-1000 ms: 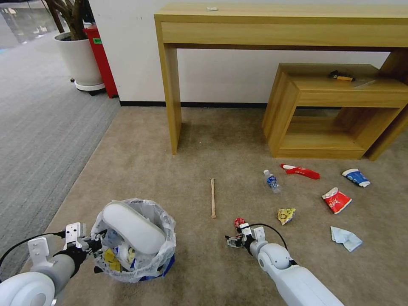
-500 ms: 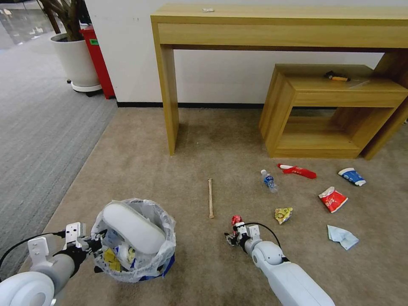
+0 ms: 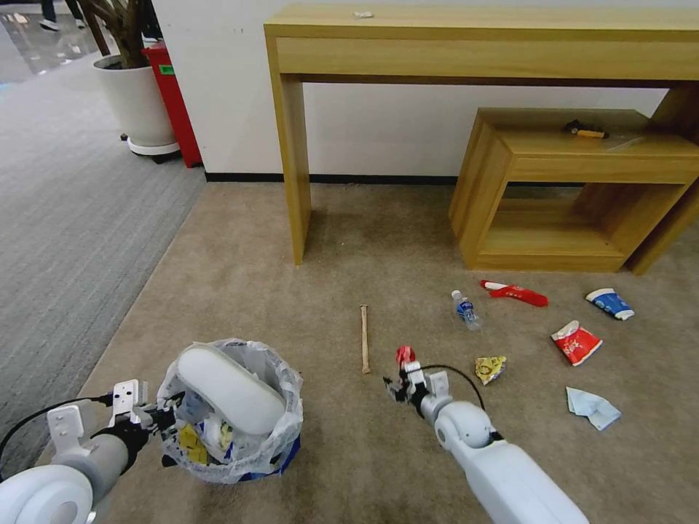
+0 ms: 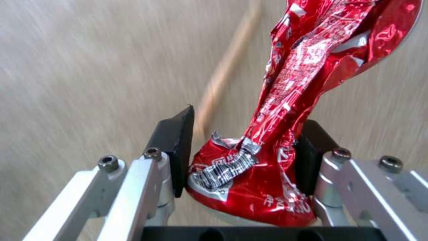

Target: Pick up the trash bin and place the garbage on the floor into it.

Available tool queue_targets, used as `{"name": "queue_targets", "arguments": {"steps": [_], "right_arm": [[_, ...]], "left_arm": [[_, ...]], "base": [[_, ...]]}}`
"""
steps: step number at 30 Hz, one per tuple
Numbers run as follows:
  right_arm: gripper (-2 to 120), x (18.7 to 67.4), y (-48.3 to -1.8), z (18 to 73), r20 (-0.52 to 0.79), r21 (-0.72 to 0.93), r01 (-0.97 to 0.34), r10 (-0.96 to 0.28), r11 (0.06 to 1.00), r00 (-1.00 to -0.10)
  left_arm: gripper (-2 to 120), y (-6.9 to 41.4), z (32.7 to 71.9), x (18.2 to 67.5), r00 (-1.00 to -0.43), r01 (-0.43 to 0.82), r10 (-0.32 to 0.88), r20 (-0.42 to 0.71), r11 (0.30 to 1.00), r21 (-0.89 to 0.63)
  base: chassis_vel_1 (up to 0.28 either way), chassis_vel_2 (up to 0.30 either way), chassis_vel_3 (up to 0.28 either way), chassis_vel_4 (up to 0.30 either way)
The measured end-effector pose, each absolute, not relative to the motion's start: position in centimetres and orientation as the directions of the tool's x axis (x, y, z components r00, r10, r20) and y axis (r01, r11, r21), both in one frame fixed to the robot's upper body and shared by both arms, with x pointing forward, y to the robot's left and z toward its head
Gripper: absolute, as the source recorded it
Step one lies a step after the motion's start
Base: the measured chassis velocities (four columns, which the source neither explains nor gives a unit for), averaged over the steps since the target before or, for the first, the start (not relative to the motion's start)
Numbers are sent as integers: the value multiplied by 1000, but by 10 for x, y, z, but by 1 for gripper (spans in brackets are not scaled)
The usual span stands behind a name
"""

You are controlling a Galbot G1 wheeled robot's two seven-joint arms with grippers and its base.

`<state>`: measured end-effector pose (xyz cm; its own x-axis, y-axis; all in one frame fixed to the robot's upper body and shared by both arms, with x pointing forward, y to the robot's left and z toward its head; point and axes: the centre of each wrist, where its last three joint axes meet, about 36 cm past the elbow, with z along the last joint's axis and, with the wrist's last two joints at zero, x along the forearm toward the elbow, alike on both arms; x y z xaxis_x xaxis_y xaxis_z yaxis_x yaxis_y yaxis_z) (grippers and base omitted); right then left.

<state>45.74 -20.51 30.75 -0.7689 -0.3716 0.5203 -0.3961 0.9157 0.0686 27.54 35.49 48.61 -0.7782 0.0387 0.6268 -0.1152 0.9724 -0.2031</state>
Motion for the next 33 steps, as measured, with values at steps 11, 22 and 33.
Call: {"name": "queue_targets", "arguments": {"steps": [11,22,33], "right_arm": [[43,464,-207,465,251,-29,-739,-710,674,-658],[27,477,-128,537,212,-131,-956,-934,263,-287],[13,444,-87,504,306,-99,-985,-938,138,-162]], "left_arm": [[0,352,487,291,-770,-101,43,636,977,-188],[0,346,488,319,-728,-25,105,678,984,-178],[0,337,483,328,-699,20,139,702,984,-174]], "base": [[0,0,0,0],[0,0,0,0],[0,0,0,0]]}}
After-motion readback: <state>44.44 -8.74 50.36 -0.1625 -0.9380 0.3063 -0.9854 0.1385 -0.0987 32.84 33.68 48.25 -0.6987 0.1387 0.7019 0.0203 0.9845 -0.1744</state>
